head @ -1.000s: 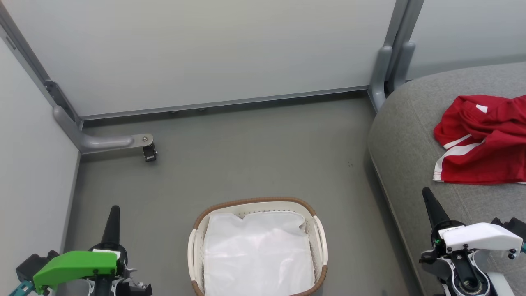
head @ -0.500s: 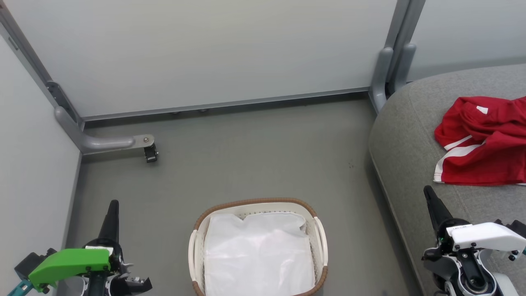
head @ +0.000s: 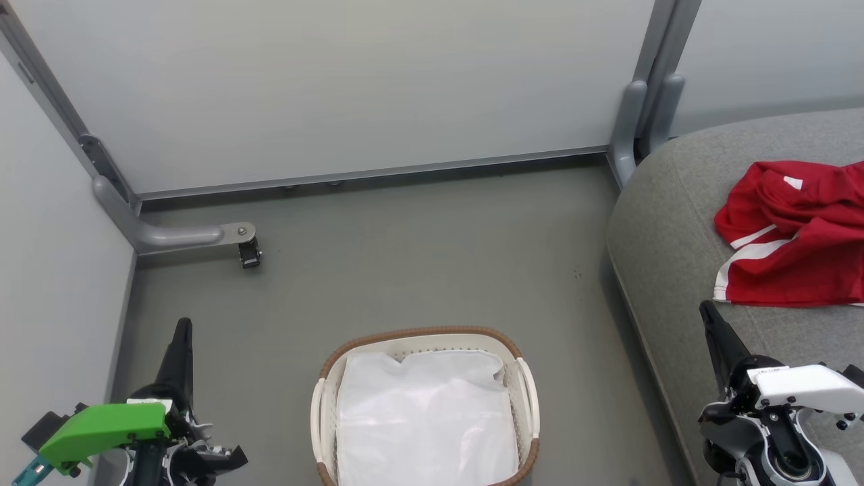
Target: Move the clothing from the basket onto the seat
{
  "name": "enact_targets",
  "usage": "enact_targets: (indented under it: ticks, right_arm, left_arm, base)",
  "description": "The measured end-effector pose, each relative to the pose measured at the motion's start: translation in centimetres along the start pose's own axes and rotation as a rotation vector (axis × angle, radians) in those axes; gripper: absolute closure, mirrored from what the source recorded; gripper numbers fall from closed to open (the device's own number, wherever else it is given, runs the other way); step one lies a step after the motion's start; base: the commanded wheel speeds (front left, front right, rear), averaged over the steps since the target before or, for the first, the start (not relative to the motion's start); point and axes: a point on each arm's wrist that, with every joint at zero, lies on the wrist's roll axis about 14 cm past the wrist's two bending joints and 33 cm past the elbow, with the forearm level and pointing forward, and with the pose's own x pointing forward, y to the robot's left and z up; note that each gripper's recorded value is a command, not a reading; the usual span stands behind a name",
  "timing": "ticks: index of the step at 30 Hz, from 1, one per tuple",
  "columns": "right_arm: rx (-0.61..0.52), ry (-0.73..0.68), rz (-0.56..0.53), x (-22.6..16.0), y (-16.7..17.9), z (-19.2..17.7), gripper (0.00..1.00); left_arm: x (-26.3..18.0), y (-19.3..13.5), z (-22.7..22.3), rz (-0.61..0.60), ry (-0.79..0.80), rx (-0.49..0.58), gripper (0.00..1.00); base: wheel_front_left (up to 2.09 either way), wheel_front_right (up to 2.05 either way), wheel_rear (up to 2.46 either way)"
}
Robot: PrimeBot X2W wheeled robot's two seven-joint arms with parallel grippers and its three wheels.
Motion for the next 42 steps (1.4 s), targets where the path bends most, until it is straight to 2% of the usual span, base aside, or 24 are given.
enact_targets:
  ticks: [5,42]
  right_arm:
    - [0.032,0.001,0.008,0.0,0.18,0.04,1.0]
    - [0.034,0.0,0.008,0.0,0.2,0.07,1.0]
  left_arm:
    - [0.09,-0.45,0.12,-0.017,-0.001,-0.032,1.0]
    - [0.15,-0.6,0.13,-0.022,-0.001,-0.033,1.0]
  base:
    - [0.0,0.0,0.0]
    - [0.0,0.0,0.0]
